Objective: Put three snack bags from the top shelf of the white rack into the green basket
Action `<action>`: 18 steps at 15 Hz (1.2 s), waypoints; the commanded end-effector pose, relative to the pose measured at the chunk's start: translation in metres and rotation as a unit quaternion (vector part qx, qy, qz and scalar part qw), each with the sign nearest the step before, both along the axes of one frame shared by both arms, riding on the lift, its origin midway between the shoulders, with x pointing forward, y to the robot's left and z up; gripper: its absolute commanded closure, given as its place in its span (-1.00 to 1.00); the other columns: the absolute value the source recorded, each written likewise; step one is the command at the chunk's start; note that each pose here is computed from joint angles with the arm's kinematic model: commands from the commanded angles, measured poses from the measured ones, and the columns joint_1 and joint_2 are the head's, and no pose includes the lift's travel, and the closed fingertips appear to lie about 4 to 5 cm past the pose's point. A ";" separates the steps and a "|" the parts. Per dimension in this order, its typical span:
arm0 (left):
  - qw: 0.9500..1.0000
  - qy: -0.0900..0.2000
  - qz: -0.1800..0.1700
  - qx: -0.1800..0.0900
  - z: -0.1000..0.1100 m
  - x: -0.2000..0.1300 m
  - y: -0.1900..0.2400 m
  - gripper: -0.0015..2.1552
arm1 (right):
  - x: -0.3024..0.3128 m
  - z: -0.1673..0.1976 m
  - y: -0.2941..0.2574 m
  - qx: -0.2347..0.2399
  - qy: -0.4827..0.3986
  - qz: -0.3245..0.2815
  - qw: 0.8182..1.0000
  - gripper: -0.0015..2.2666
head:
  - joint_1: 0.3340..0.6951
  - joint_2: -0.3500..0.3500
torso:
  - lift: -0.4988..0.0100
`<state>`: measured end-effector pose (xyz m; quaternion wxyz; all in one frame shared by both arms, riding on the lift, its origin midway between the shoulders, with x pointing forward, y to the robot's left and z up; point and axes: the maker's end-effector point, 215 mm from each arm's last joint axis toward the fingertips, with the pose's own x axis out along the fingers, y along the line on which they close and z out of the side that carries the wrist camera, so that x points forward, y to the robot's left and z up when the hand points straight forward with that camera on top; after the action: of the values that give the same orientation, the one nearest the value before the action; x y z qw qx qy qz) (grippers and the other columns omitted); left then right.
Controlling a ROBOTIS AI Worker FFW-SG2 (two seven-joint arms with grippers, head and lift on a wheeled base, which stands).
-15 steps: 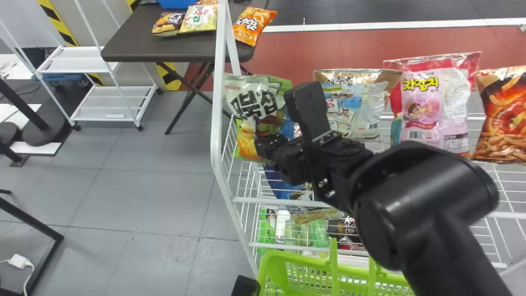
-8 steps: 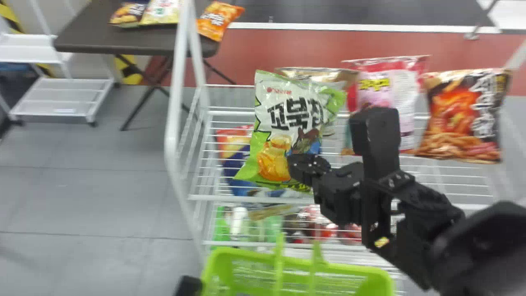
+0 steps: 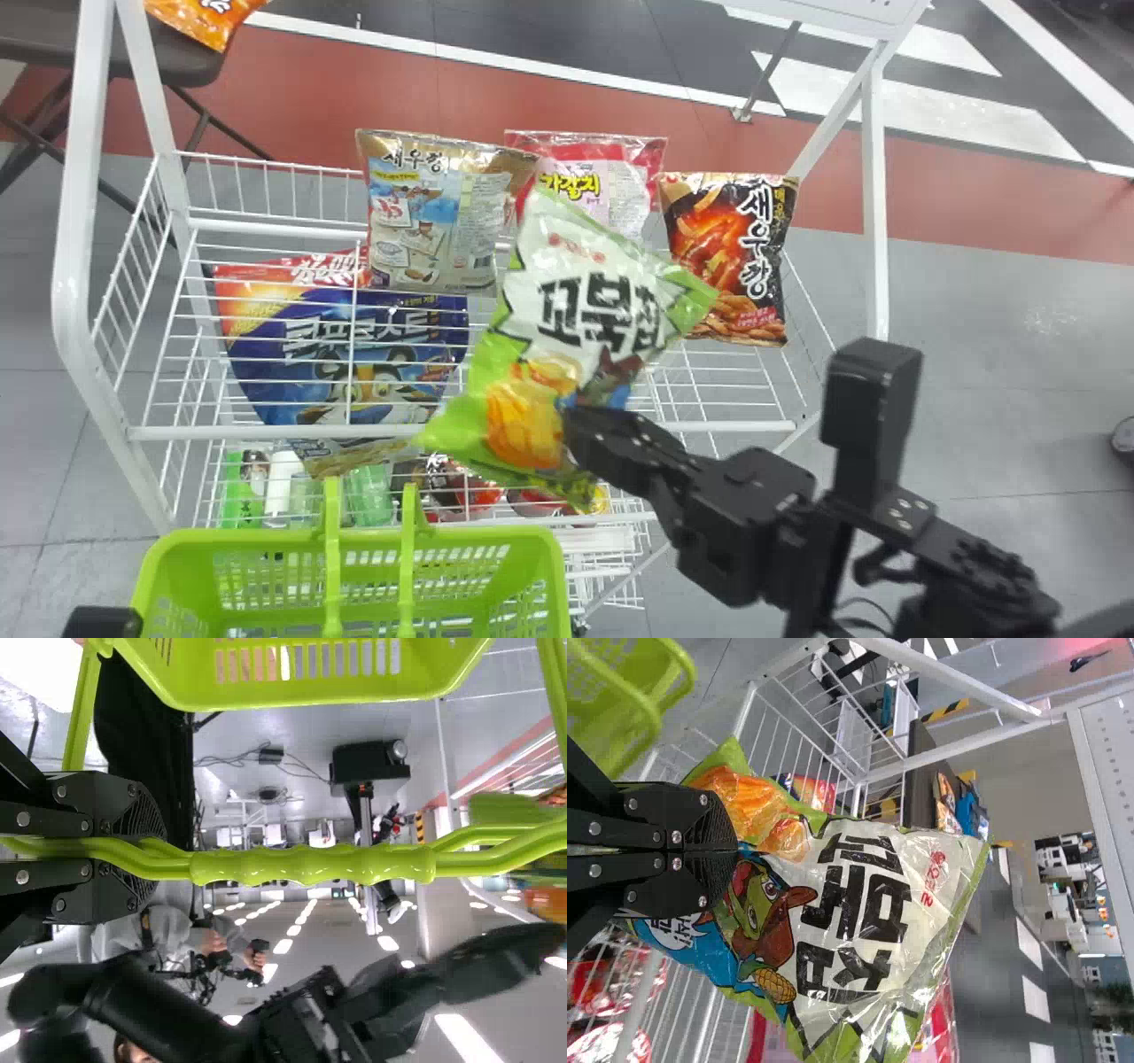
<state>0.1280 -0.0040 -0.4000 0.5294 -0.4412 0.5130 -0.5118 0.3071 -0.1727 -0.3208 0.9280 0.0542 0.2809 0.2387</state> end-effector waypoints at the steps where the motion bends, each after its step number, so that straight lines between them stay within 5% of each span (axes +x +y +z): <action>1: 1.000 0.001 0.003 0.006 -0.001 0.000 0.000 0.99 | -0.030 -0.021 -0.018 0.027 0.072 -0.021 0.997 0.98 | 1.00 -1.00 | 0.96; 10: 1.000 -0.015 -0.005 0.011 0.006 -0.003 -0.010 0.99 | -0.135 -0.088 0.031 0.169 0.283 0.031 0.944 0.98 | 1.00 -1.00 | 0.96; 13: 1.000 -0.018 -0.014 0.011 0.007 -0.007 -0.016 0.99 | -0.151 -0.120 0.064 0.178 0.312 0.057 0.932 0.98 | 1.00 -1.00 | 0.96; 18: 1.000 -0.018 -0.018 0.011 0.008 -0.010 -0.019 0.99 | -0.136 -0.166 0.090 0.138 0.299 0.079 0.941 0.98 | 1.00 -1.00 | 0.96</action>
<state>0.1200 -0.0224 -0.3925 0.5370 -0.4154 0.5143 -0.5239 0.1614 -0.0900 -0.4776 0.7582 0.2372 0.5202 0.3134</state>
